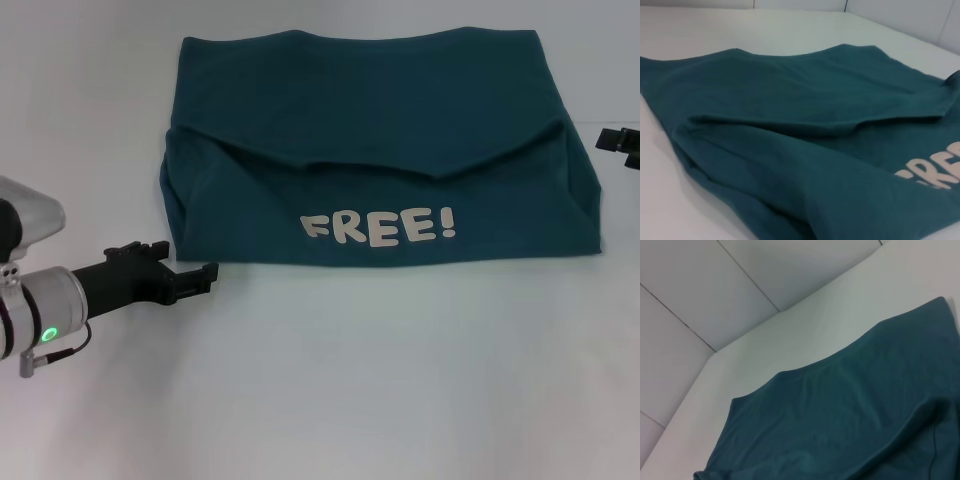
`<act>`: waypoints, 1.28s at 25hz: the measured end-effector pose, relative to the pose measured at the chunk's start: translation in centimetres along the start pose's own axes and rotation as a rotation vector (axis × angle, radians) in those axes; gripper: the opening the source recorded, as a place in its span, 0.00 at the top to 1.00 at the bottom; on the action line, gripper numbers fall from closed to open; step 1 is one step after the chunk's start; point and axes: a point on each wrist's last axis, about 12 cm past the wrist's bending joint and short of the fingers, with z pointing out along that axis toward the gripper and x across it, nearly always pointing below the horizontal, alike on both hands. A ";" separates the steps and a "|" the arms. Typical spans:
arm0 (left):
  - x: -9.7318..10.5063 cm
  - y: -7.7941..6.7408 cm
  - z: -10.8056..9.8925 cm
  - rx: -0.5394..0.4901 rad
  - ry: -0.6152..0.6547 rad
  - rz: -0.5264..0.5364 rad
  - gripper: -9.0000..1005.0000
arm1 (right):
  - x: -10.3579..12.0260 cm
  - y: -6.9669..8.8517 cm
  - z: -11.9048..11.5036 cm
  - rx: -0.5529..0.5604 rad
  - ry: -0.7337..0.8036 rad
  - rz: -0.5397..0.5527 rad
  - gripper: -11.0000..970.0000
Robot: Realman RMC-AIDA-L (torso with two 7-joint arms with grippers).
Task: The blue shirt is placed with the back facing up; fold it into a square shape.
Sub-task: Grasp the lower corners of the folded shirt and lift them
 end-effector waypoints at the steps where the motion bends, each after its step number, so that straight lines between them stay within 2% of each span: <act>1: 0.0 0.0 0.2 -0.010 0.005 0.005 0.13 | 0.0 0.0 0.0 0.000 0.000 0.001 0.20; 6: -0.1 0.1 0.6 -0.035 0.019 0.035 0.13 | 0.2 0.0 0.0 -0.001 0.003 0.005 0.21; 16: -0.5 -0.6 1.5 -0.004 0.034 0.085 0.13 | 0.4 -0.1 0.0 -0.002 0.002 0.001 0.21; 21: -0.6 -0.7 1.5 -0.002 0.037 0.091 0.14 | 0.9 0.6 0.4 -0.037 0.052 -0.090 0.21; 25: -0.6 -0.6 1.5 -0.003 0.036 0.089 0.15 | 1.2 1.8 0.3 -0.140 0.105 -0.188 0.21; 28: -0.7 -0.7 1.6 0.000 0.034 0.090 0.16 | 1.4 2.3 0.1 -0.189 0.133 -0.223 0.21; 32: -0.8 -0.7 1.6 0.002 0.033 0.091 0.18 | 1.7 2.2 -0.2 -0.189 0.173 -0.239 0.20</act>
